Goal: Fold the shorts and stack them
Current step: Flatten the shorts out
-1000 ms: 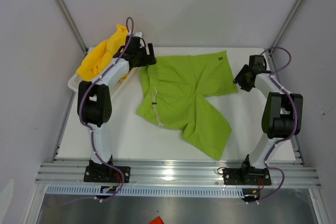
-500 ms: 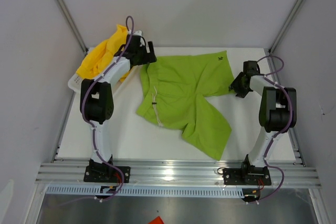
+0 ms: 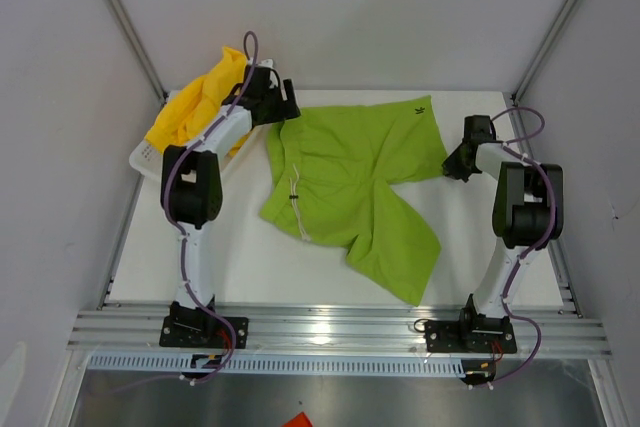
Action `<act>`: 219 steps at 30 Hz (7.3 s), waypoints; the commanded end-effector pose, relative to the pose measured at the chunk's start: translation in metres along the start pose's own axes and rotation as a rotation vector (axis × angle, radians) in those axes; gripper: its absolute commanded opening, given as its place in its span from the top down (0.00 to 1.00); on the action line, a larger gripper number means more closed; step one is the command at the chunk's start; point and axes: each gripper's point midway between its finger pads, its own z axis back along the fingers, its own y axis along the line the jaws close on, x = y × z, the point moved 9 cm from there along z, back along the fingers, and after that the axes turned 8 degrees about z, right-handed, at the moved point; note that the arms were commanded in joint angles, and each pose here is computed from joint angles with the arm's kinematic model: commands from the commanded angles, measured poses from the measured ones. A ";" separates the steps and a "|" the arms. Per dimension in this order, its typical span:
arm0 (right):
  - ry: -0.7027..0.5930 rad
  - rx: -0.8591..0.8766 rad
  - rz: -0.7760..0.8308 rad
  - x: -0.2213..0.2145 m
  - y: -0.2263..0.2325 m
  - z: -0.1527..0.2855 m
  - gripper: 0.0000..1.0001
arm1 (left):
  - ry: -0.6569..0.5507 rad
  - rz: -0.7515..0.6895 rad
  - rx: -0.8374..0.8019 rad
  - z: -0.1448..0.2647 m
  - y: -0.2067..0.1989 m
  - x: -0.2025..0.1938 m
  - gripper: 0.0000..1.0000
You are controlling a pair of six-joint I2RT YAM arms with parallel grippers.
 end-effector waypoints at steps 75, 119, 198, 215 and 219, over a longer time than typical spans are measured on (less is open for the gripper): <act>-0.102 -0.098 -0.118 -0.011 -0.062 0.038 1.00 | 0.062 0.234 -0.196 -0.045 0.023 0.050 1.00; -0.148 -0.018 -0.065 0.001 -0.052 0.094 0.09 | 0.055 0.189 -0.366 0.005 -0.025 0.069 0.21; 0.021 0.138 -0.017 -0.150 -0.076 0.150 1.00 | 0.004 0.086 -0.231 0.094 0.048 -0.174 0.91; -0.180 0.084 0.234 -0.114 -0.042 0.170 1.00 | 0.039 0.158 -0.295 0.160 0.027 -0.146 1.00; -0.185 0.060 0.257 -0.111 -0.041 0.171 1.00 | 0.030 0.189 -0.327 0.171 0.032 -0.134 1.00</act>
